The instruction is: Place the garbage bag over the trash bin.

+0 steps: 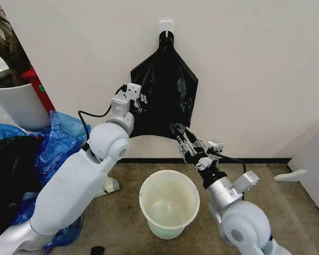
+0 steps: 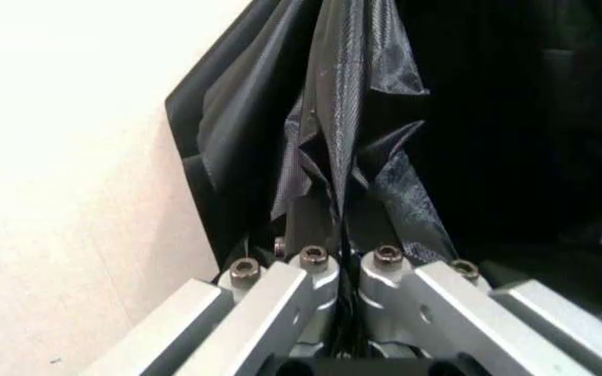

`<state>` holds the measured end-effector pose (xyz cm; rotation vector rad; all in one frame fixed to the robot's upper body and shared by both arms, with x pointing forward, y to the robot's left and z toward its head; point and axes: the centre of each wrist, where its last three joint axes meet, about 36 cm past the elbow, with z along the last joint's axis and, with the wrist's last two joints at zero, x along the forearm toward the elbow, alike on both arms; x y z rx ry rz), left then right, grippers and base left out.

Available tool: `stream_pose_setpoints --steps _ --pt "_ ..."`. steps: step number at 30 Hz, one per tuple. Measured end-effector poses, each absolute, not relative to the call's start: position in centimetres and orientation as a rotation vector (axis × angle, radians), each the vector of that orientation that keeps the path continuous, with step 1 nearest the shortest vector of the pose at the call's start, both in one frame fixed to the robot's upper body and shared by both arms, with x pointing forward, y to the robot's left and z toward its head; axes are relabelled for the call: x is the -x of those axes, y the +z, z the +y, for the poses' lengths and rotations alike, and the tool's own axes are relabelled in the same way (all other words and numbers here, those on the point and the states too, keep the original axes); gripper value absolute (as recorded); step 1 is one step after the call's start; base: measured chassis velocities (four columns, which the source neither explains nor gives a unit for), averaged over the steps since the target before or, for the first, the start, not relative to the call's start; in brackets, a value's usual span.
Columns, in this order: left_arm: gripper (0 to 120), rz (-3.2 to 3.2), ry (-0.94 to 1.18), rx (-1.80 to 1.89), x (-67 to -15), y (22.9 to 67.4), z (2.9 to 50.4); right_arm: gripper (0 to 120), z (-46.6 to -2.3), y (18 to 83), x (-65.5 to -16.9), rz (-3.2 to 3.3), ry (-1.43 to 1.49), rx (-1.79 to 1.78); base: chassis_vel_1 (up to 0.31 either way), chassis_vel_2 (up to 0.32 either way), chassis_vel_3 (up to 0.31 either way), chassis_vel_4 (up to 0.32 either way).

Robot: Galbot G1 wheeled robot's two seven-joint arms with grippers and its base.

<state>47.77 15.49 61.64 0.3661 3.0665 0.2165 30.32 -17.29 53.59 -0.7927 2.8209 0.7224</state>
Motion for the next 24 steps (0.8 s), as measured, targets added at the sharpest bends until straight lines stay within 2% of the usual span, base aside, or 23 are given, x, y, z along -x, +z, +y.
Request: stream_pose_setpoints --steps 2,3,6,7,8,12,24 --pt "0 3.068 0.220 -0.369 -47.7 61.5 15.5 59 -18.0 54.8 -30.5 2.800 0.714 0.786 0.000 0.000 0.000 0.000" --pt "0 3.071 0.225 -0.375 -47.5 61.4 15.6 68 -19.0 56.0 -31.0 2.785 0.707 0.770 0.000 0.000 0.000 0.000" --pt "0 3.072 0.227 -0.381 -47.4 61.2 15.6 77 -20.3 57.8 -32.6 2.779 0.671 0.740 0.000 0.000 0.000 0.000" --pt "0 3.072 0.227 -0.381 -47.4 61.2 15.6 77 -20.3 57.8 -32.6 2.779 0.671 0.740 0.000 0.000 0.000 0.000" --pt "0 3.072 0.226 -0.383 -47.4 61.2 15.5 84 -20.7 58.2 -33.5 2.793 0.654 0.724 0.000 0.000 0.000 0.000" --pt "0 3.070 0.223 -0.395 -47.4 61.3 15.3 98 -20.7 59.2 -36.4 2.878 0.663 0.666 0.000 0.000 0.000 0.000" --pt "0 3.065 0.232 -0.404 -47.0 61.3 15.5 100 -18.0 61.5 -41.3 3.044 0.786 0.556 0.000 0.000 0.000 0.000"
